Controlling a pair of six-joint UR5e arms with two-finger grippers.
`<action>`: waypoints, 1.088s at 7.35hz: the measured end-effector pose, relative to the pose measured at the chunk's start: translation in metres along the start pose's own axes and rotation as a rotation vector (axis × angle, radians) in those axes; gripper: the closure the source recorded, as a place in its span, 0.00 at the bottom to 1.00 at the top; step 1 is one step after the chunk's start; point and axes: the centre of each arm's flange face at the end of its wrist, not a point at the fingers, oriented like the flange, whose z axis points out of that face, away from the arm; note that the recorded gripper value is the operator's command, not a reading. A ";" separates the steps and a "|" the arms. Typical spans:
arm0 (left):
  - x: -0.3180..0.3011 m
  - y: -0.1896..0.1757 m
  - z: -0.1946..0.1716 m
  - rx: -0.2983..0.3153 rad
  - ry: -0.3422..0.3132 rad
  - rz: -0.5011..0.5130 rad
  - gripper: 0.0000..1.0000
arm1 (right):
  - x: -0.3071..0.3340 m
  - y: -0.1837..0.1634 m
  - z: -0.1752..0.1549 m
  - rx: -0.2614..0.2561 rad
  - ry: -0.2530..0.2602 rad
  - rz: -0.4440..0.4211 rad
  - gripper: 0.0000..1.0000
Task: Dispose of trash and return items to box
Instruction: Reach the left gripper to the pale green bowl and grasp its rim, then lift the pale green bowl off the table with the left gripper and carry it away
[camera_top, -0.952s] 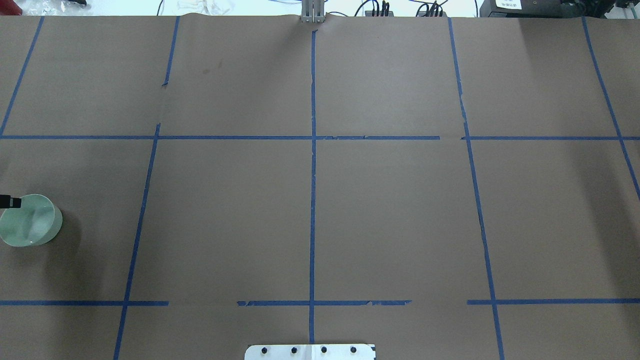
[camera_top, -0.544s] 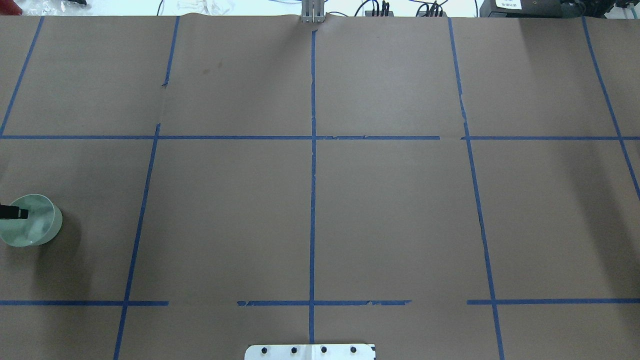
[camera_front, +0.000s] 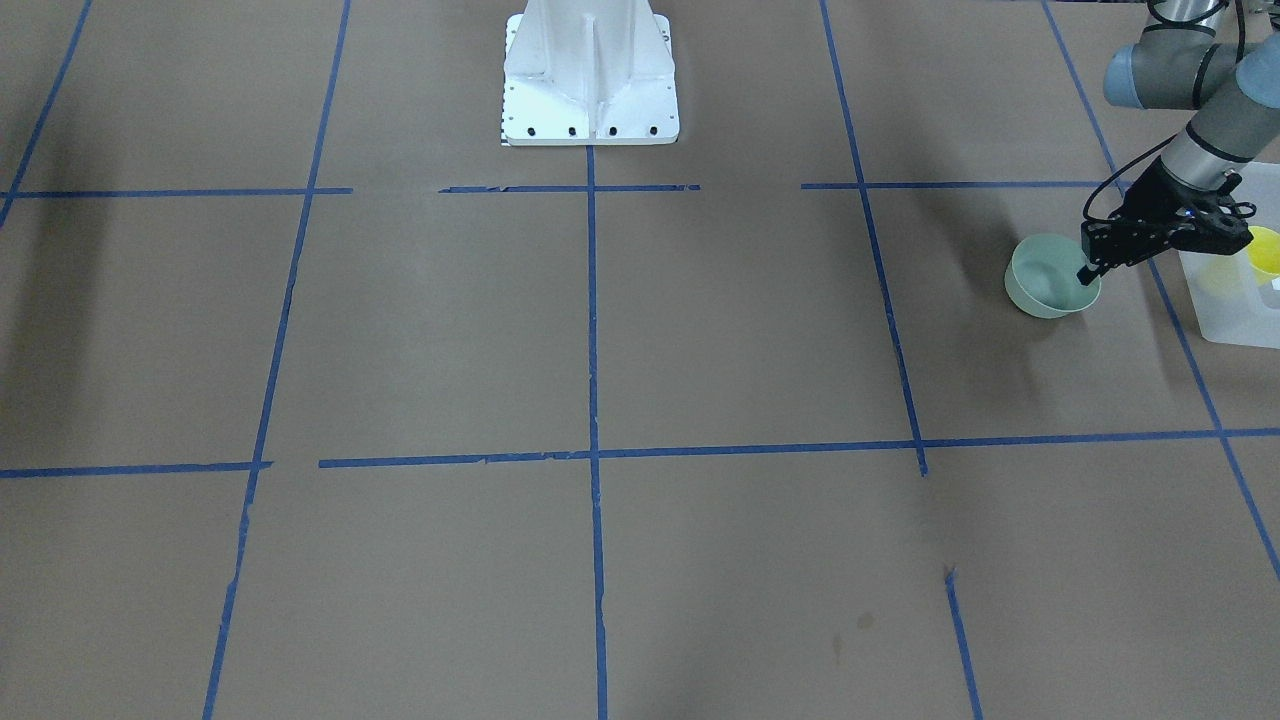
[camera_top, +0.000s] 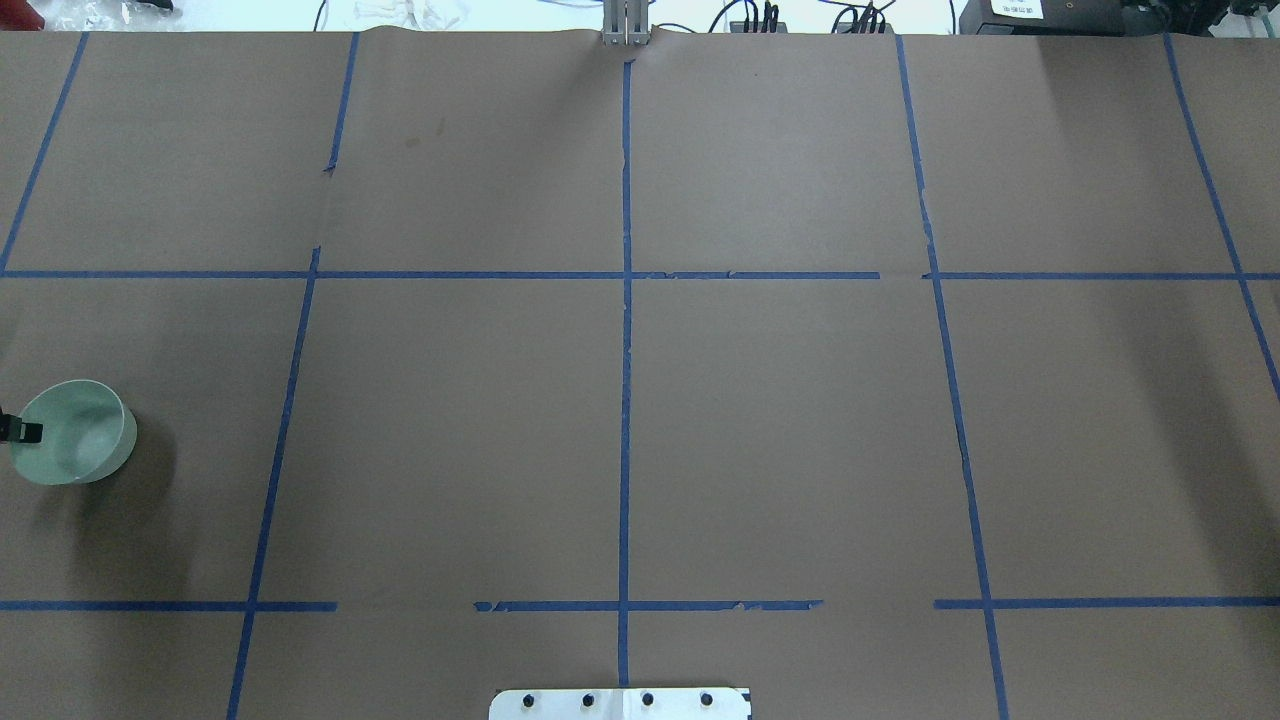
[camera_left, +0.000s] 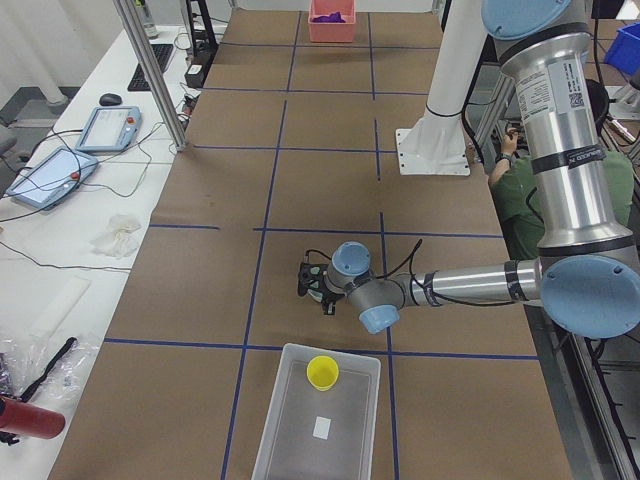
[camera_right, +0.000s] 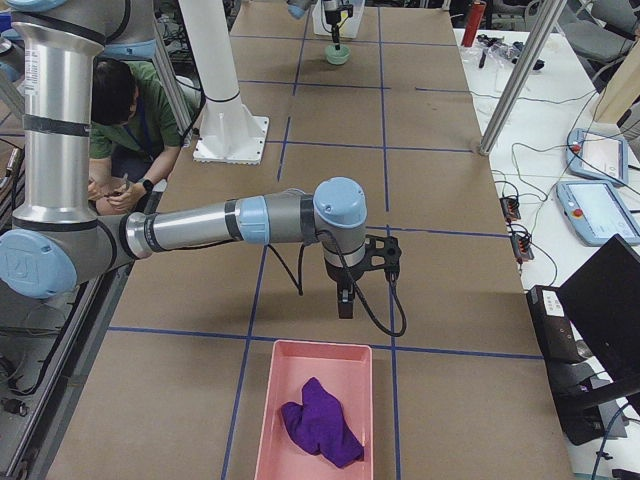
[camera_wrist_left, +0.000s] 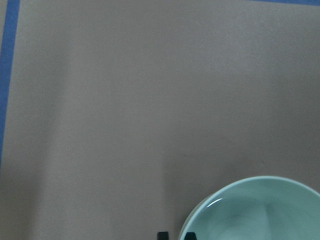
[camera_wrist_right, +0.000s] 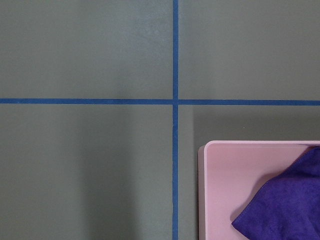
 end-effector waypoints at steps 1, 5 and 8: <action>0.005 0.004 -0.011 -0.054 0.057 0.009 1.00 | -0.001 0.000 0.000 -0.001 -0.006 -0.004 0.00; -0.042 -0.027 -0.082 -0.048 0.099 0.058 1.00 | 0.000 -0.002 0.040 -0.082 0.006 -0.006 0.00; -0.117 -0.094 -0.141 -0.012 -0.050 0.100 1.00 | 0.018 -0.014 0.072 -0.046 -0.009 -0.051 0.00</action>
